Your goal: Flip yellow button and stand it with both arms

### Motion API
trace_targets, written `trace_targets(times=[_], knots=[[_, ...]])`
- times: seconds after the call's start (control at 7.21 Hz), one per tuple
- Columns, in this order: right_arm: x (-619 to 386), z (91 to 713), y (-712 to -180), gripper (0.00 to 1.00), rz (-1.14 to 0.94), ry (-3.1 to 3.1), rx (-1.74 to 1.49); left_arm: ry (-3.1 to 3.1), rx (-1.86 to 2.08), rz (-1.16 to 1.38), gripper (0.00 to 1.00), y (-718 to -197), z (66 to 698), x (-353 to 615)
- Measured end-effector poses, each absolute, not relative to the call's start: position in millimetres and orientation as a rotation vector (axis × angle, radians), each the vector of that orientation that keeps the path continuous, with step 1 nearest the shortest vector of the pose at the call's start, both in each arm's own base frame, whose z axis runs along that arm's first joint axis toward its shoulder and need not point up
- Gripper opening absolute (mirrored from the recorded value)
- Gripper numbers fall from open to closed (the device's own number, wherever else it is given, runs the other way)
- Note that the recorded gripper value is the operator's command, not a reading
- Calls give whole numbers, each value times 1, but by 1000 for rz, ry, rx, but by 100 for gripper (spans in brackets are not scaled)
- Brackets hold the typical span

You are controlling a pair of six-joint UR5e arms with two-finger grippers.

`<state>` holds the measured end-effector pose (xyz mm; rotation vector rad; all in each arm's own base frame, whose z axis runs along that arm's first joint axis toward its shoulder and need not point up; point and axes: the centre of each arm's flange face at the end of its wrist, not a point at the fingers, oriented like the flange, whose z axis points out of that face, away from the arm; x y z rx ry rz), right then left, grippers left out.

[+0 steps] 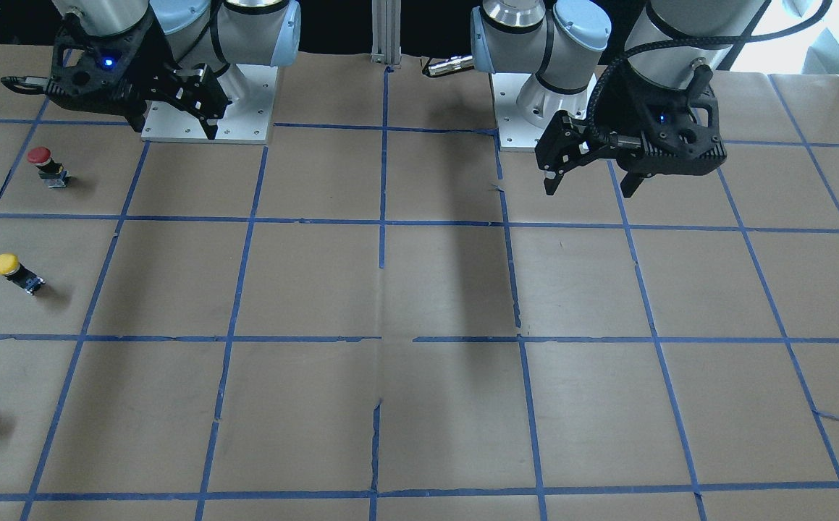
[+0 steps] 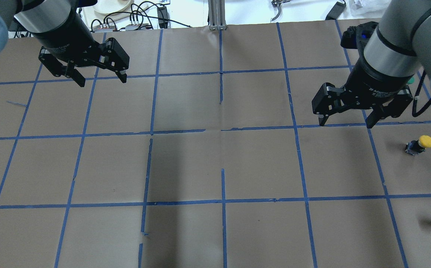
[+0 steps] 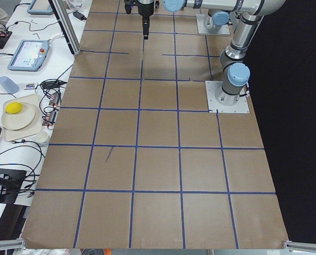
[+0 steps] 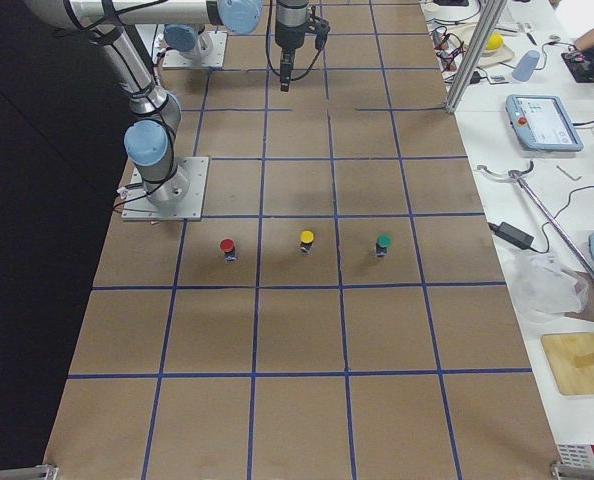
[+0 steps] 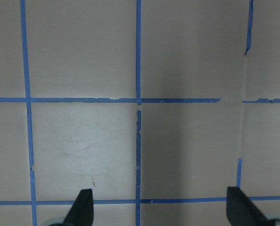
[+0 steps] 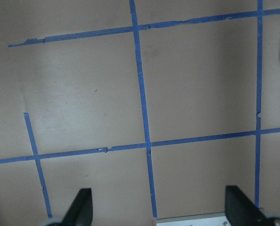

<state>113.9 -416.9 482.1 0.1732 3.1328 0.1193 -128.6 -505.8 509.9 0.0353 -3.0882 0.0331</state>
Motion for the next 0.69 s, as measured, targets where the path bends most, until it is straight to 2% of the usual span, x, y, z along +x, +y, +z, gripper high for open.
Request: trace_targets(times=[0.69], knots=[[115, 483, -410, 100, 117, 3129, 179, -3088, 38, 28, 100, -508, 508, -126]])
